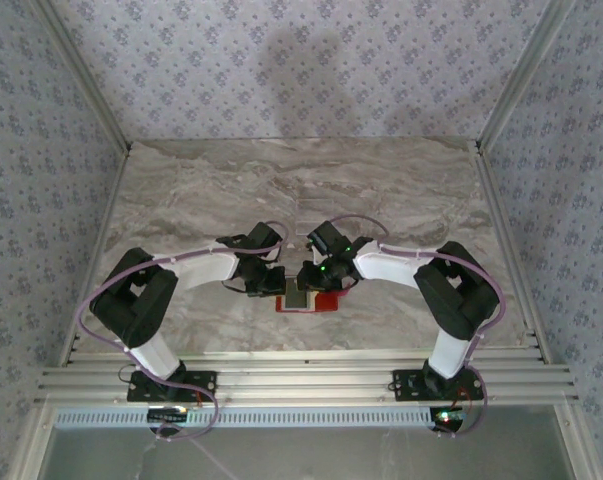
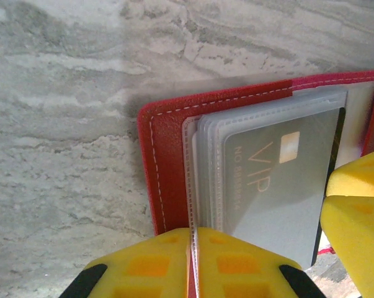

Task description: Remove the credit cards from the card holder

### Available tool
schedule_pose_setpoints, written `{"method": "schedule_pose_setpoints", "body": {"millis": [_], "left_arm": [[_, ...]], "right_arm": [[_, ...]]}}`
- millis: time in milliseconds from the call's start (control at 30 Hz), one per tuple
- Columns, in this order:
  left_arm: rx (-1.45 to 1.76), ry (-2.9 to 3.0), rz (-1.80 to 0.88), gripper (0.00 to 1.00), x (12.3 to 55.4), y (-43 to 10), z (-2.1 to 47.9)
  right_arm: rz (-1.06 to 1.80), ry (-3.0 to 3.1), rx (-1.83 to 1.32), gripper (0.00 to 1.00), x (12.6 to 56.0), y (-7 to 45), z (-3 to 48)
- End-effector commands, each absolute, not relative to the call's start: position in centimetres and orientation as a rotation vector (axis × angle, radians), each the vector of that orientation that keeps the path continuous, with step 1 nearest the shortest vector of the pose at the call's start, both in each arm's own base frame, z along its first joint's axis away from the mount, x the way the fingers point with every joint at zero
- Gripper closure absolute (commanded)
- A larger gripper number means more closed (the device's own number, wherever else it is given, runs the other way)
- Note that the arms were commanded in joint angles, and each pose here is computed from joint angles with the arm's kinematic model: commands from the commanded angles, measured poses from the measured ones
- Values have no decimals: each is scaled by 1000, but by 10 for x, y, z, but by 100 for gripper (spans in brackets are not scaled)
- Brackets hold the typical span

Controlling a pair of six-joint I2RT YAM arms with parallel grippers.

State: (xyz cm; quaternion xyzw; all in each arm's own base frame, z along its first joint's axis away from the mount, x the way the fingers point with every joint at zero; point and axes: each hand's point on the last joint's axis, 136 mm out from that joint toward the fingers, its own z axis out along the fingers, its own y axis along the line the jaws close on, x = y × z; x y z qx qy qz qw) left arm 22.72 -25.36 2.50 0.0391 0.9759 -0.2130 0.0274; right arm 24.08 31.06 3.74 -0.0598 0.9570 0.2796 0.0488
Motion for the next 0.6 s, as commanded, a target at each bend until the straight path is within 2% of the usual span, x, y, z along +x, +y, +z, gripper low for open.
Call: {"method": "schedule_pose_setpoints", "body": {"millis": [0,367,567], "left_arm": [[111,3027,-675,87,224,-253,25],[109,3029,-680,87,224,-254,24],[108,3031,-678,87,223,-253,24]], "right_arm": [[843,2928,-196,75,240,315,38],[878,2924,-203,74,238,321,38],[772,2949,-198,71,238,310,33]]}}
